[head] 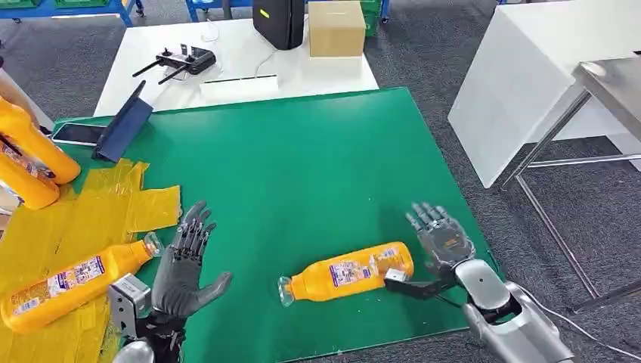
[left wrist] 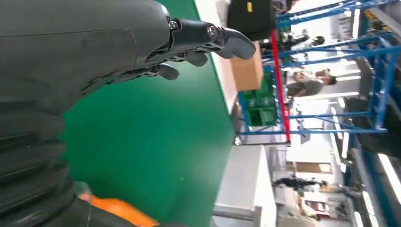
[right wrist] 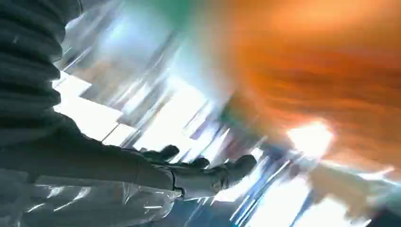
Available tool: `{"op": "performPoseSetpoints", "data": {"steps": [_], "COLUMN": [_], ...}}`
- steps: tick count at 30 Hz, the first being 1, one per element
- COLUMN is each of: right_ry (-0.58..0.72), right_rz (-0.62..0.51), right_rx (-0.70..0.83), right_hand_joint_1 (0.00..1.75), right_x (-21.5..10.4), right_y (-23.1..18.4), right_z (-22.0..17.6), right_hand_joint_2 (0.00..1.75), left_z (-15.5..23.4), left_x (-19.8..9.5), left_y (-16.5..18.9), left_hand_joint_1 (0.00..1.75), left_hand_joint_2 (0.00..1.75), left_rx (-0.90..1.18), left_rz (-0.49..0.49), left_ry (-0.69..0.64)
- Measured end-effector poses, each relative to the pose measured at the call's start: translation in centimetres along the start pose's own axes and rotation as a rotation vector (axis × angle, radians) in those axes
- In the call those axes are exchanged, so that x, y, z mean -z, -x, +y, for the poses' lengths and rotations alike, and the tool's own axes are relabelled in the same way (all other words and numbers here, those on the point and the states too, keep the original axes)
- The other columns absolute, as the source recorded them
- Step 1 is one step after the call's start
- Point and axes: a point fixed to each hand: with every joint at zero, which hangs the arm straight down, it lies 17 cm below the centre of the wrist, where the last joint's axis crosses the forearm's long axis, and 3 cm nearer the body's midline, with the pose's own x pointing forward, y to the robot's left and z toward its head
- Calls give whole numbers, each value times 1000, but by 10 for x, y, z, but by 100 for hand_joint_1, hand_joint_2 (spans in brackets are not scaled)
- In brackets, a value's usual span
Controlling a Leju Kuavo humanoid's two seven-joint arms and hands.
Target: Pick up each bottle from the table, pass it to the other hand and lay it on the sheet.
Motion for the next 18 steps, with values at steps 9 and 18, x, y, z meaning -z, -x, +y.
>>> {"op": "performPoseSetpoints", "data": {"steps": [9, 18], "right_ry": [374, 631], "right_rz": [428, 484], "right_rx": [-105, -147], "right_hand_joint_1": [0, 0], "right_x": [-24, -69], "right_y": [97, 154], "right_z": [-134, -234], "right_hand_joint_2": [175, 175], "left_z": [2, 2], "left_x": [-15, -22], "left_y": [6, 11], "left_hand_joint_1": [0, 0], "left_hand_joint_2": [175, 175], "left_rx": [-5, -12], "left_rz": [36, 64], "left_ry": [-26, -35]}}
